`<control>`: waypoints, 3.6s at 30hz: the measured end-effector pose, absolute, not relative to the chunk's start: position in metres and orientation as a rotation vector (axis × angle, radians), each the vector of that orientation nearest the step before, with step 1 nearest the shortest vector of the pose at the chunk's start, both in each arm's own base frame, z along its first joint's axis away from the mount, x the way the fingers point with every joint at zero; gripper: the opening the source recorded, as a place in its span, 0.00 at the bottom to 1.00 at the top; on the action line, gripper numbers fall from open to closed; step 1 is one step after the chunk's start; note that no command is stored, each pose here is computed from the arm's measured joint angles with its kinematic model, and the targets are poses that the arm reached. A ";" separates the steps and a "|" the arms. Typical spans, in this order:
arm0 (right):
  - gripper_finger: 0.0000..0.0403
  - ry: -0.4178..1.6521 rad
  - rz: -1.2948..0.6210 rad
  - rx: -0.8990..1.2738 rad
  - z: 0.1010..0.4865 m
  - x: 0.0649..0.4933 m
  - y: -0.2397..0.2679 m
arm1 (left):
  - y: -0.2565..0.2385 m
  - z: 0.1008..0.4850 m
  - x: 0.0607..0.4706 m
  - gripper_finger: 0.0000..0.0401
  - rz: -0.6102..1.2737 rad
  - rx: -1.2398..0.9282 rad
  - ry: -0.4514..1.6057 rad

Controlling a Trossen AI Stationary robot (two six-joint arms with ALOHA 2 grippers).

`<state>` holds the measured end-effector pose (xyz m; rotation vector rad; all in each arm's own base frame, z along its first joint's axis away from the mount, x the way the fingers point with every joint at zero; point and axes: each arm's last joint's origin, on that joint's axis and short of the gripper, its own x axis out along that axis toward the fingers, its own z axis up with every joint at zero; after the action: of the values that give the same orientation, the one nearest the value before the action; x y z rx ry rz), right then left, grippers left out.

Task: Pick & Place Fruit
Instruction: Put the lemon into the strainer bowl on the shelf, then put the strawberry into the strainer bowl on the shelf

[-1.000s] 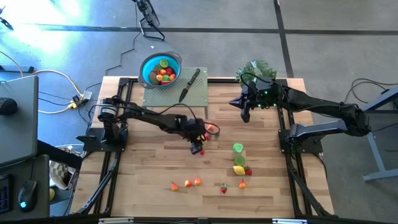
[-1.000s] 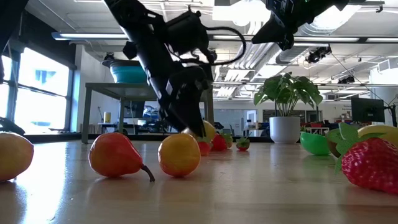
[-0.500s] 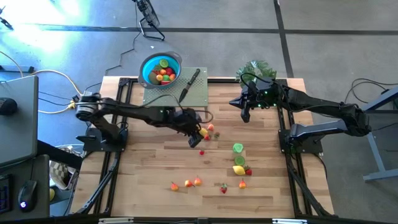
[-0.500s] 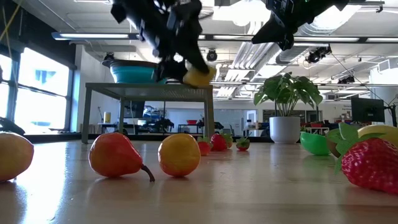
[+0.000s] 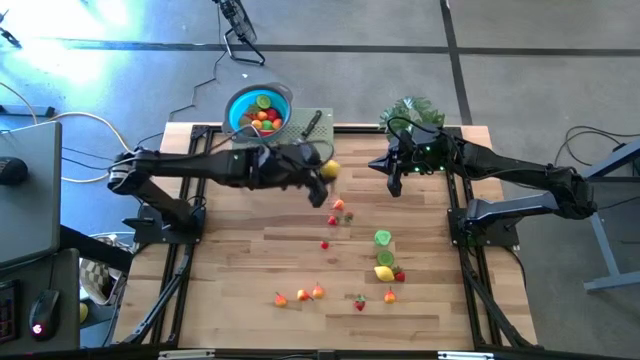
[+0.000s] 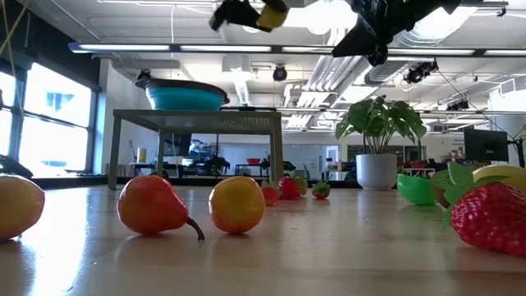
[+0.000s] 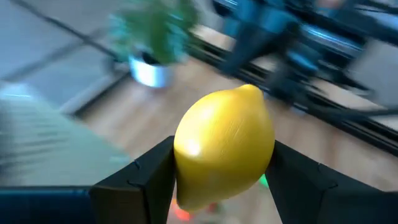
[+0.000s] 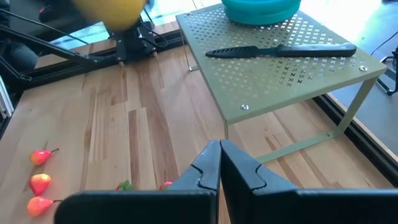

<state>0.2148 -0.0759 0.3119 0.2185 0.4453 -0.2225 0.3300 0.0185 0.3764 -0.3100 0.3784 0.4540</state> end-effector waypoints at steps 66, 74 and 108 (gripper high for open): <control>0.01 0.448 -0.473 0.137 0.312 0.203 -0.104 | 0.195 0.376 0.204 0.52 1.333 -0.630 0.734; 0.01 0.448 -0.478 0.139 0.312 0.203 -0.105 | 0.192 0.374 0.199 0.52 1.396 -0.668 0.758; 0.01 0.448 -0.472 0.141 0.312 0.203 -0.105 | 0.194 0.368 0.202 0.73 1.435 -0.634 0.746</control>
<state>0.2028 -0.1050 0.3122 0.1407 0.4483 -0.4724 0.2017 0.1945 0.3684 -0.6343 0.7464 1.4351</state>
